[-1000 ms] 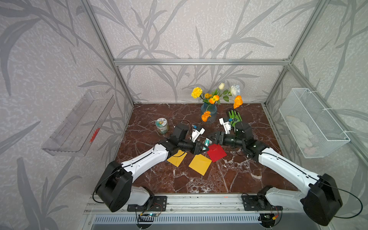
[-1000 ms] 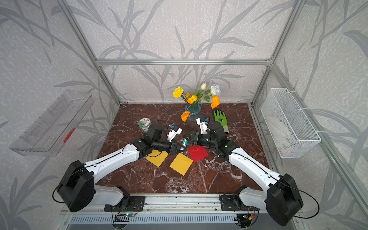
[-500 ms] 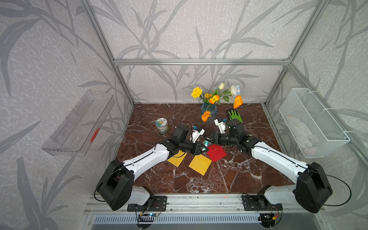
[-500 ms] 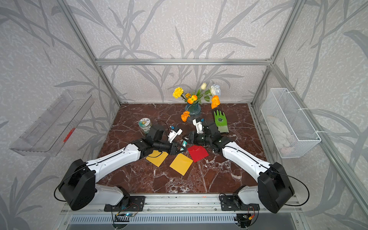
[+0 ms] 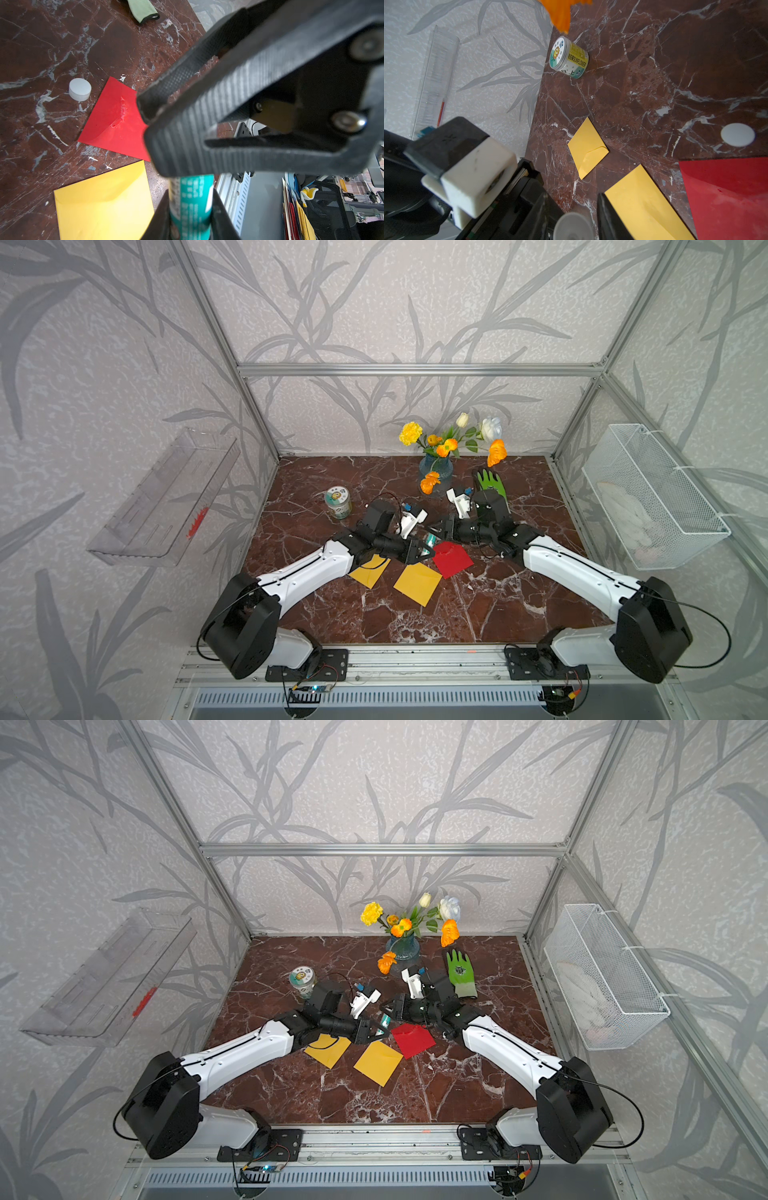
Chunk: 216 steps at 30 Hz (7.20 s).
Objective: Seal the envelope with a glue stick
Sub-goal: Screw the glue stick.
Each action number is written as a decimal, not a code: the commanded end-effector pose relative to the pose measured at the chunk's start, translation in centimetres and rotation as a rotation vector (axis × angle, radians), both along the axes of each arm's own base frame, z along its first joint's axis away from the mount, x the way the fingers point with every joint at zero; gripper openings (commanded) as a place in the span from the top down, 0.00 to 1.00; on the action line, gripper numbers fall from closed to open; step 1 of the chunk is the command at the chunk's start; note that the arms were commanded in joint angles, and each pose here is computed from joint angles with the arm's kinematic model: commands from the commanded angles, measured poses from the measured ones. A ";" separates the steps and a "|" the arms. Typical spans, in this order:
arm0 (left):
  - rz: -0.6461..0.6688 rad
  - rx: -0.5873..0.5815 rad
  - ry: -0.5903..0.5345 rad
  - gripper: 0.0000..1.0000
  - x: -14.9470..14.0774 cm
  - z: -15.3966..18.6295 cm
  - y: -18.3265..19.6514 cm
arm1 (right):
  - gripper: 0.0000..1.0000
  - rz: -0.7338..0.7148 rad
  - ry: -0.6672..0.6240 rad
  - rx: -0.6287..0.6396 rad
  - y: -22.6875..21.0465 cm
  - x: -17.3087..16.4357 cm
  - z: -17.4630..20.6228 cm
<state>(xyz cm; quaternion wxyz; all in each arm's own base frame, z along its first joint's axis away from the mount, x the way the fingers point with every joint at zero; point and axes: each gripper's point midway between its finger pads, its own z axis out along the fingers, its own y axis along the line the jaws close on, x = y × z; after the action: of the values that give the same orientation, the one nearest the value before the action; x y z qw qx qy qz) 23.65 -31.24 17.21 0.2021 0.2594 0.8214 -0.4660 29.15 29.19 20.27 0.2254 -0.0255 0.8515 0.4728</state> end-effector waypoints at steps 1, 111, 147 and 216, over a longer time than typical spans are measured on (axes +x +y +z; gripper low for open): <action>-0.024 -0.014 0.009 1.00 -0.6 -0.2 -0.2 | 0.63 -0.023 -0.043 0.031 -0.1 0.5 1.5; -0.387 -0.363 0.101 1.00 -6.0 10.7 -0.2 | 0.96 0.345 -0.542 0.408 -0.5 -8.3 12.6; 0.031 0.046 -0.072 1.00 1.5 1.7 1.6 | 0.52 0.025 -0.114 -0.005 1.8 1.4 3.4; -0.129 -0.113 -0.183 1.00 -1.6 7.3 1.4 | 0.36 0.186 -0.316 0.151 0.2 -3.1 7.9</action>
<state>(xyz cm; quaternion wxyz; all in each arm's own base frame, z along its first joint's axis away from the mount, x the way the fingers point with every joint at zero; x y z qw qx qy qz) 21.76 -30.22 24.13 0.2208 0.3293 0.7577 -0.5184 25.83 29.49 28.43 0.3115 -0.1645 0.7538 0.5547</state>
